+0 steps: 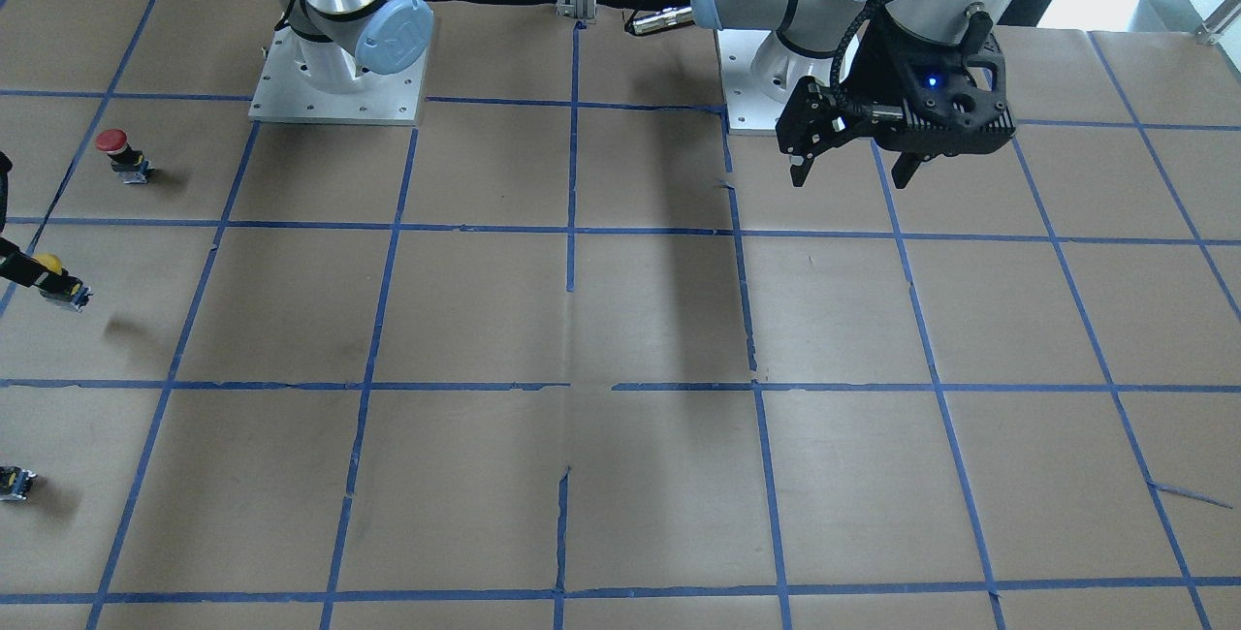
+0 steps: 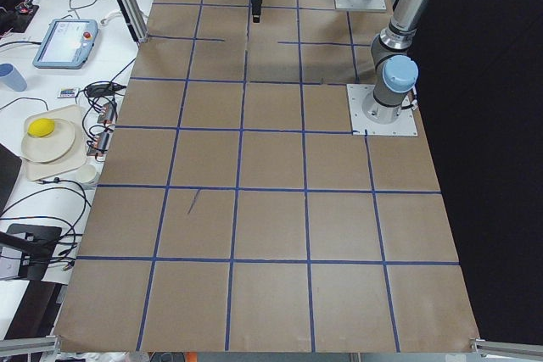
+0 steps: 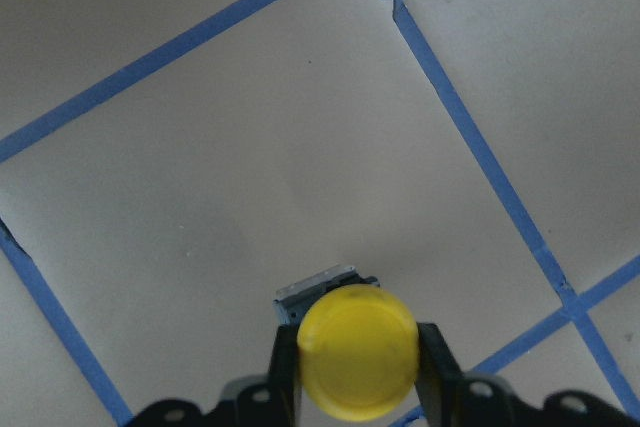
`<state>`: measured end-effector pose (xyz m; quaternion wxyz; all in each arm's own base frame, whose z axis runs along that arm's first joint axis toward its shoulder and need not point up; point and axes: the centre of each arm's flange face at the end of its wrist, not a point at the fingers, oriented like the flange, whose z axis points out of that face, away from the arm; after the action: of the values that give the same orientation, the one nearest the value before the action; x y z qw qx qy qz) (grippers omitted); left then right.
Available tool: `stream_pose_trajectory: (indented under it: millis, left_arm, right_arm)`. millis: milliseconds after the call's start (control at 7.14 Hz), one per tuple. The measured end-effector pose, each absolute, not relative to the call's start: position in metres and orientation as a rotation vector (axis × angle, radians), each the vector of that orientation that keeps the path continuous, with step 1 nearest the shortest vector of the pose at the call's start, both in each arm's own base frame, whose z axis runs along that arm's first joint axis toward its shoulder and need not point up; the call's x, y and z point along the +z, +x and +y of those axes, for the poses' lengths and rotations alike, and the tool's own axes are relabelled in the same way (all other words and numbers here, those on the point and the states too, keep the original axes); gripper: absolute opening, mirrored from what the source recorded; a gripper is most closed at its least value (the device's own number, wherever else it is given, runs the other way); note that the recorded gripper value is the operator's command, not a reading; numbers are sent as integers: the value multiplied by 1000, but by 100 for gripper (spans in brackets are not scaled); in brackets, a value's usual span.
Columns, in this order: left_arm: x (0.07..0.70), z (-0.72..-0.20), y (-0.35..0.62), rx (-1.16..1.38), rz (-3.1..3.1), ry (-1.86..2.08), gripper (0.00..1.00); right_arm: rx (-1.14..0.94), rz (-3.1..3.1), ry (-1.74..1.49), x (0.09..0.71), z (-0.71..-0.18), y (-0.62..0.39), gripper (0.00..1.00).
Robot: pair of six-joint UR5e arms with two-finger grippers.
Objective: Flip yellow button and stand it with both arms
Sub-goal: 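Lower the button upright onto the table with the right gripper and release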
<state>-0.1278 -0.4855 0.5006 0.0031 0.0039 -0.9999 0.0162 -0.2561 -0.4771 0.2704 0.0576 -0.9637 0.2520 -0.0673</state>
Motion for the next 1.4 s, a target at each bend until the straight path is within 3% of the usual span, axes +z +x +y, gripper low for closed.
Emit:
stream_pose_trajectory:
  millis: [1260,1400]
  left_arm:
    - [502,-484,-125,47,-3154,8,100]
    - [503,-482,-125,47,-3154,7,100]
  right_arm:
    - [-297,754,-2873,240,-485,-292,17]
    - [-310,755,-2874,239,-486,-290,30]
